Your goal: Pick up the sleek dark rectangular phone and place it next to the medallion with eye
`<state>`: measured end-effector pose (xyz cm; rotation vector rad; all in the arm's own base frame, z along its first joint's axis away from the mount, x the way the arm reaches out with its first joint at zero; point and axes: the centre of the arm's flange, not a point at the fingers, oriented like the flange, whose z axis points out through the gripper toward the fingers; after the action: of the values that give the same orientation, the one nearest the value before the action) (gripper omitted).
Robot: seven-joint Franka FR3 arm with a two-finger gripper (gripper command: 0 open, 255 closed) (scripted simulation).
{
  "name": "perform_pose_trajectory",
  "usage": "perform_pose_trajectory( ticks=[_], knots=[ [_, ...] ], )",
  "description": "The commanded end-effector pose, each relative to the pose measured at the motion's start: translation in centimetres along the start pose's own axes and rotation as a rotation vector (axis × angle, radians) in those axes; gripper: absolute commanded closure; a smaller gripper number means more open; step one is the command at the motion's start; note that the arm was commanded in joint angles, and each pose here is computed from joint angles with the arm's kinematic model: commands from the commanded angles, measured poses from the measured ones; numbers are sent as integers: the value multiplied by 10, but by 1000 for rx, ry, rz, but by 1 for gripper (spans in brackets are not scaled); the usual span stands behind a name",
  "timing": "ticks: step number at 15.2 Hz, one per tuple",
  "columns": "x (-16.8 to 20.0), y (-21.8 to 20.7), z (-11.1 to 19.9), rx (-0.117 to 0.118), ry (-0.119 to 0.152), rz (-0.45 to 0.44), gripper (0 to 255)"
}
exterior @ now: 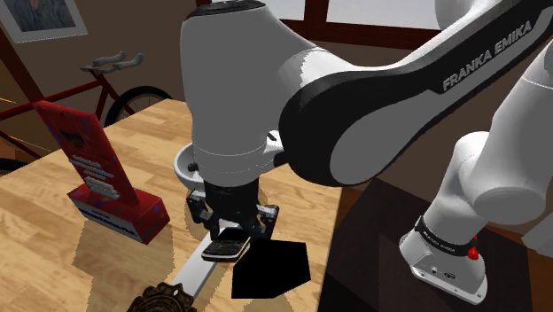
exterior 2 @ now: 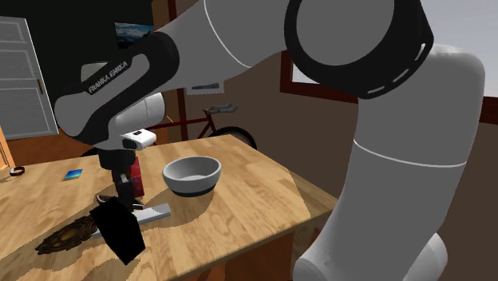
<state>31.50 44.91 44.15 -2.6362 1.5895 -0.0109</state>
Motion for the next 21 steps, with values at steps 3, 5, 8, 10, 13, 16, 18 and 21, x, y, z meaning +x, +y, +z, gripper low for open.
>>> perform_pose_trajectory(
  ticks=[3, 5, 8, 10, 13, 16, 18, 21],
  knots=[
    [-52, 15, 2, 0, 0, 3, 255],
    [-78, 22, 2, 0, 0, 3, 255],
    [-116, 33, 3, 0, 0, 3, 255],
    [-141, 40, 3, 0, 0, 3, 255],
    [-179, 50, 3, 0, 0, 3, 255],
    [-218, 60, 4, 0, 0, 3, 255],
    [-243, 67, 4, 0, 0, 3, 255],
    [-283, 78, 4, 0, 0, 3, 255]
  ],
)
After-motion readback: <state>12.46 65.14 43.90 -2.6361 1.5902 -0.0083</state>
